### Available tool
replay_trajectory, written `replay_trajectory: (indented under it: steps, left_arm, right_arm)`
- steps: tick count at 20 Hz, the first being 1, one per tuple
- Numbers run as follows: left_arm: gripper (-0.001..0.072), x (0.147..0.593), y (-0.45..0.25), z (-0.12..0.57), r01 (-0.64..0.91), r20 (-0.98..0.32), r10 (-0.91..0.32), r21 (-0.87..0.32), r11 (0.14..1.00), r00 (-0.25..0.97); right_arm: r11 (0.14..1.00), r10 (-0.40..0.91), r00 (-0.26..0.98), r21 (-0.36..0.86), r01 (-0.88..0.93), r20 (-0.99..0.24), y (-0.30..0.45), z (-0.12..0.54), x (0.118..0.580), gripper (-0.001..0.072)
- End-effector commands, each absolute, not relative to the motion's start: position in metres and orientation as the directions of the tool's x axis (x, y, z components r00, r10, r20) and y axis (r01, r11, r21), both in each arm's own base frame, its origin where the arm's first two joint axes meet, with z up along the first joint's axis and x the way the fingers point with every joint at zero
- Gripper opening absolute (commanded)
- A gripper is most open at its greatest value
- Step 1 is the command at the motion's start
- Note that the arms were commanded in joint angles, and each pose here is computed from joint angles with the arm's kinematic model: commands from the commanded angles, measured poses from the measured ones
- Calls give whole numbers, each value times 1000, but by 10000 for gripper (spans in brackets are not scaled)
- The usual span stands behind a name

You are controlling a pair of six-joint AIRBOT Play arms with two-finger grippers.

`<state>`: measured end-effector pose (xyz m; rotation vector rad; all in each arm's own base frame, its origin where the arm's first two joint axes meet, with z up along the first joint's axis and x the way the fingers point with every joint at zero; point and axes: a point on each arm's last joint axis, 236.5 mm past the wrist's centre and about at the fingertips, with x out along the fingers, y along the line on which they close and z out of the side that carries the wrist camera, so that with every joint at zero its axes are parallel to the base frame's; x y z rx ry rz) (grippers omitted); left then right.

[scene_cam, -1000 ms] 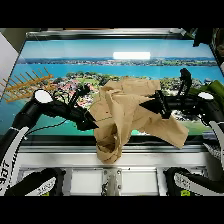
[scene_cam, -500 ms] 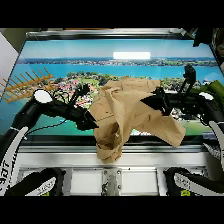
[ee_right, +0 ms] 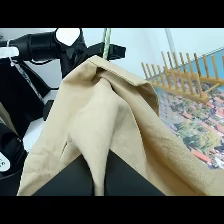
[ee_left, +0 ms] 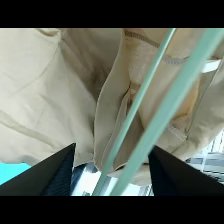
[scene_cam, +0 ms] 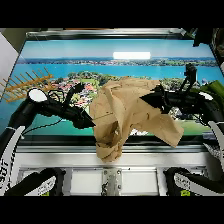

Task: Fold the clothes and pants, and hang the long-sleeved shirts on hangers.

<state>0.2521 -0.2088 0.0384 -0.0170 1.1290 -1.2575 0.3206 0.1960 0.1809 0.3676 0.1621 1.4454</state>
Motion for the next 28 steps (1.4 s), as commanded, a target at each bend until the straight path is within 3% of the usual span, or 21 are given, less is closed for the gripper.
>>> replay_trajectory:
  steps: [1, 9, 19, 22, 24, 25, 26, 28]
  left_arm:
    - [452, 250, -207, 38, 727, -656, -744, -572, 380, -127]
    - [452, 251, -208, 39, 727, -654, -747, -571, 381, -122]
    - [445, 249, -207, 39, 726, -655, -744, -575, 376, -134]
    - [227, 241, -206, 40, 723, -649, -742, -592, 356, -166]
    - [226, 238, -206, 40, 722, -650, -739, -597, 350, -178]
    - [160, 238, -206, 40, 722, -650, -739, -597, 350, -179]
    - [12, 238, -206, 40, 723, -650, -738, -596, 349, -180]
    - [12, 238, -206, 40, 723, -650, -738, -596, 350, -179]
  right_arm:
    - [92, 984, 137, 341, -935, 111, 196, 181, 323, 8]
    - [102, 958, 184, 337, -936, 221, 190, 208, 334, 8]
    - [81, 967, 159, 350, -933, 200, 216, 203, 330, 8]
    - [110, 965, 185, 356, -928, 184, 216, 199, 336, 8]
    - [114, 965, 188, 356, -928, 181, 216, 198, 337, 8]
    - [114, 967, 186, 356, -928, 176, 216, 197, 336, 9]
    - [113, 969, 182, 355, -928, 168, 217, 195, 335, 8]
    - [109, 975, 171, 367, -924, 141, 218, 189, 333, 8]
